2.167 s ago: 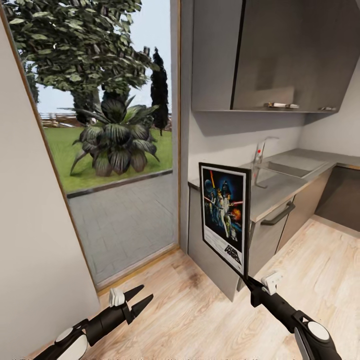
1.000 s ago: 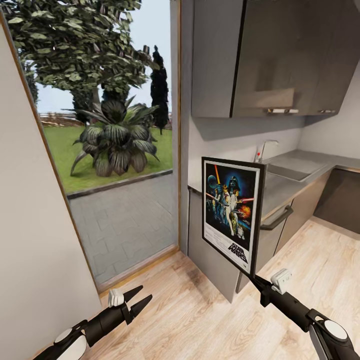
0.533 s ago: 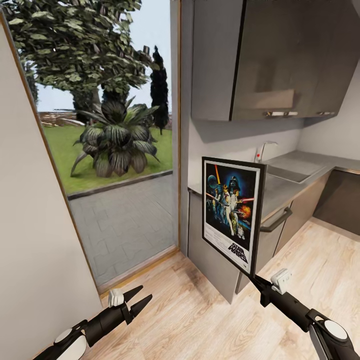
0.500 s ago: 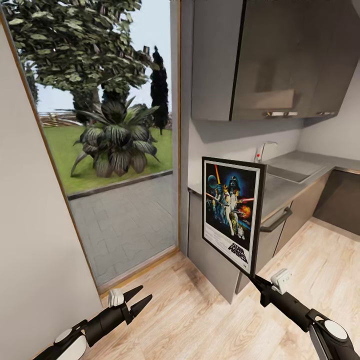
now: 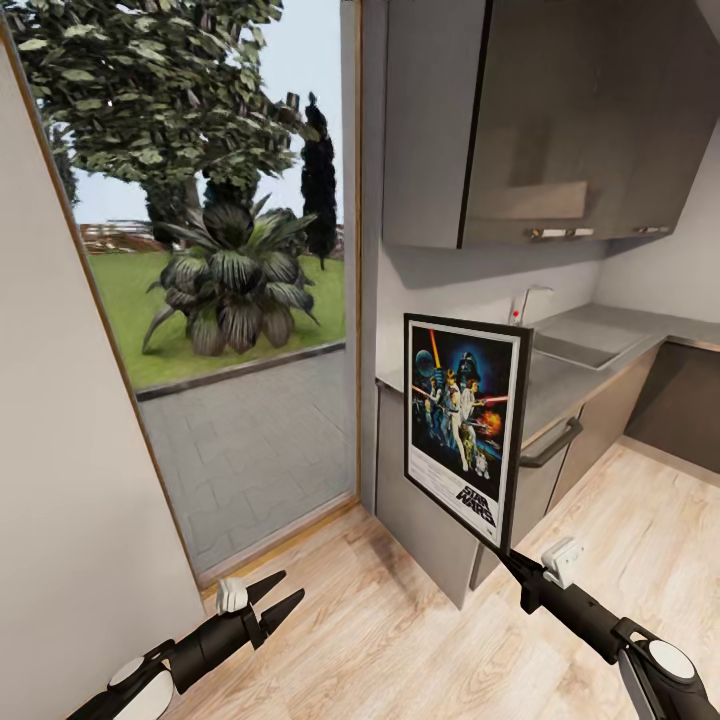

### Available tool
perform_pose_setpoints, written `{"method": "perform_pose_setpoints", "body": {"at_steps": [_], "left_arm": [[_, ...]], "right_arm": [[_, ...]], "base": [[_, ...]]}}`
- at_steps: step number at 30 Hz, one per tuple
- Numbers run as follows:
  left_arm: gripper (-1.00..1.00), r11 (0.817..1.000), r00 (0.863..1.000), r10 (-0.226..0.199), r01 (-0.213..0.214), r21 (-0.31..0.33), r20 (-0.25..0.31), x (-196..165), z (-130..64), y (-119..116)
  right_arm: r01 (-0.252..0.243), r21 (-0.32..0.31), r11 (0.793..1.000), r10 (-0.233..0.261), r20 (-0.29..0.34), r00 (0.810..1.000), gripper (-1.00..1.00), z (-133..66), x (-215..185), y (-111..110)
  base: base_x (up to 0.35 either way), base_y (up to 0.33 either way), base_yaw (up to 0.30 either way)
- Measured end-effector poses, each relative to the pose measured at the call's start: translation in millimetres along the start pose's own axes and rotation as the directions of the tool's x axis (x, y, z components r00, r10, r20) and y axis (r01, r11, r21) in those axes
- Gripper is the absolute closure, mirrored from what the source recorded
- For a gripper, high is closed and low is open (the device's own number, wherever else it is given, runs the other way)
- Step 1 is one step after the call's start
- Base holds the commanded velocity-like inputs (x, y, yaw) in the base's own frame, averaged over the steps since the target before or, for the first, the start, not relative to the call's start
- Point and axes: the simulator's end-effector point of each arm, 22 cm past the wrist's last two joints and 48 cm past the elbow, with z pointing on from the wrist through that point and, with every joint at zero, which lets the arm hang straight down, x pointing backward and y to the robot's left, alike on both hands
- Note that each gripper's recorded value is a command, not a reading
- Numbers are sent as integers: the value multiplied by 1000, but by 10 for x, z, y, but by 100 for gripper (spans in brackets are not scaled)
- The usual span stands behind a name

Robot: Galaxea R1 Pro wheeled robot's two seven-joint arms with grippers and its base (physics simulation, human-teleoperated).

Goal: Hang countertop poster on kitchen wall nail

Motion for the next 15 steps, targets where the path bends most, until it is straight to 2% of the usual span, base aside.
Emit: {"method": "perform_pose_setpoints", "body": {"at_steps": [15], "left_arm": [[-100,1000,1000,0,0,0,0,-113,-21,-118]], "right_arm": [[1,0,1000,-1,-1,1000,100,-61,-151,26]], "base": [[0,0,0]]}}
